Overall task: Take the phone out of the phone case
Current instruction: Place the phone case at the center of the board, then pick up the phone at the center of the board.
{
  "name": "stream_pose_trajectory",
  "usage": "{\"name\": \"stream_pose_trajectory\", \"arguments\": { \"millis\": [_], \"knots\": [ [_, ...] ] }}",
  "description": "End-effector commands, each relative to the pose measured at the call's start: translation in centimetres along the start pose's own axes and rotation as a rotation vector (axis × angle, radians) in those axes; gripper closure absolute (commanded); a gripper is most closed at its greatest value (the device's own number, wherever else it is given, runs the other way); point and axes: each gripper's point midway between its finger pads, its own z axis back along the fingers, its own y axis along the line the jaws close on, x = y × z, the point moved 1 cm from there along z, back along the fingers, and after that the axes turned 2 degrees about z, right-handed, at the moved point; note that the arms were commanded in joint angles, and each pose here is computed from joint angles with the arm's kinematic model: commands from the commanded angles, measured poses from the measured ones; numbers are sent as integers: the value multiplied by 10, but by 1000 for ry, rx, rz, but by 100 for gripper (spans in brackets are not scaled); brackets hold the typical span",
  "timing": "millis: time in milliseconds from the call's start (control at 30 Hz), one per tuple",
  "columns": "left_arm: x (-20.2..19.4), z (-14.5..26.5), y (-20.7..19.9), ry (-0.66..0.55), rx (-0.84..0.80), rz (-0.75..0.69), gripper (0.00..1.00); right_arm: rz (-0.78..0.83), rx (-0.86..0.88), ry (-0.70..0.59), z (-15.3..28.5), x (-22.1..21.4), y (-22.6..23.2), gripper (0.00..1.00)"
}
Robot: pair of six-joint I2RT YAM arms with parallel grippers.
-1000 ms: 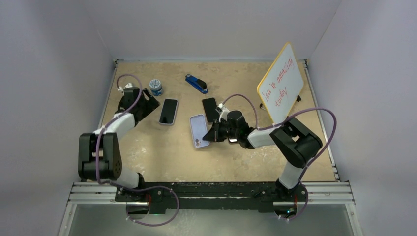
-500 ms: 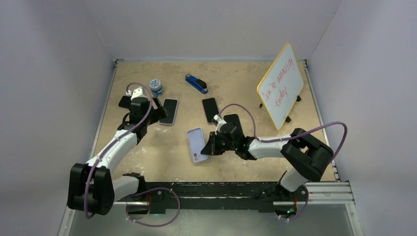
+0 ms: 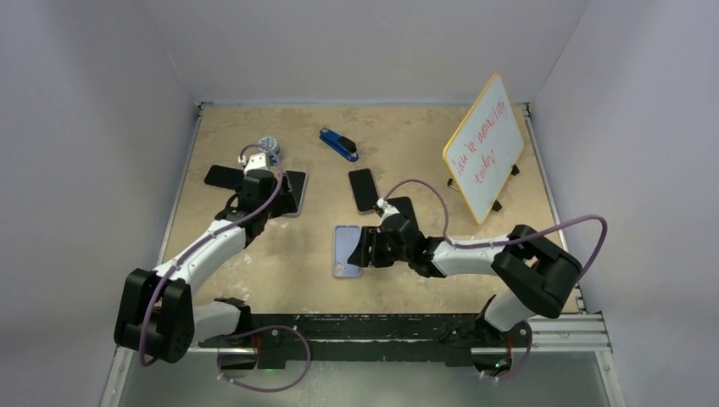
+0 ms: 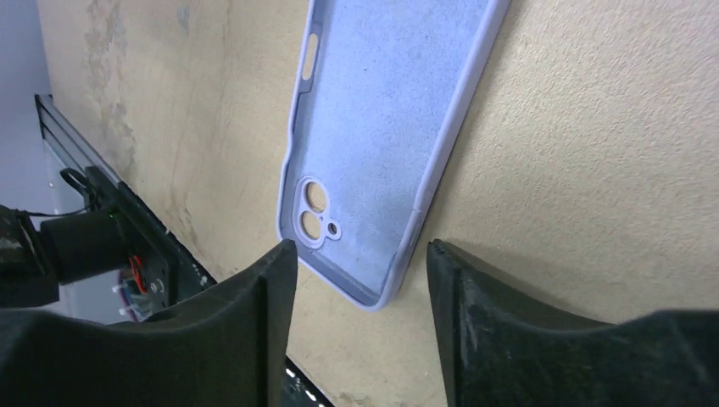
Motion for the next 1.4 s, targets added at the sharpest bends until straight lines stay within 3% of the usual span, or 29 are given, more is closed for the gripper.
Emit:
{"name": "stream_pose_trajectory", "arguments": {
  "millis": [0, 167, 367, 467, 633, 900, 1367],
  "knots": [
    [18, -3, -13, -13, -17, -35, 16, 121, -33, -36, 14, 8, -3, 35],
    [18, -6, -20, 38, -13, -60, 15, 306, -39, -121, 35, 27, -1, 23],
    [34, -5, -28, 96, 13, -91, 14, 520, -30, -419, 77, 78, 16, 2],
    [49, 1, -33, 85, 9, -114, 13, 546, -5, -583, 104, 98, 26, 1],
    [56, 1, -36, 153, 23, -209, 11, 538, 40, -748, 130, 102, 24, 1],
    [53, -31, -52, 247, -16, -308, 6, 455, 5, -851, 141, 102, 3, 1],
    [32, -96, -34, 375, -71, -296, 2, 431, 37, -815, 126, 95, 1, 1]
  ]
}}
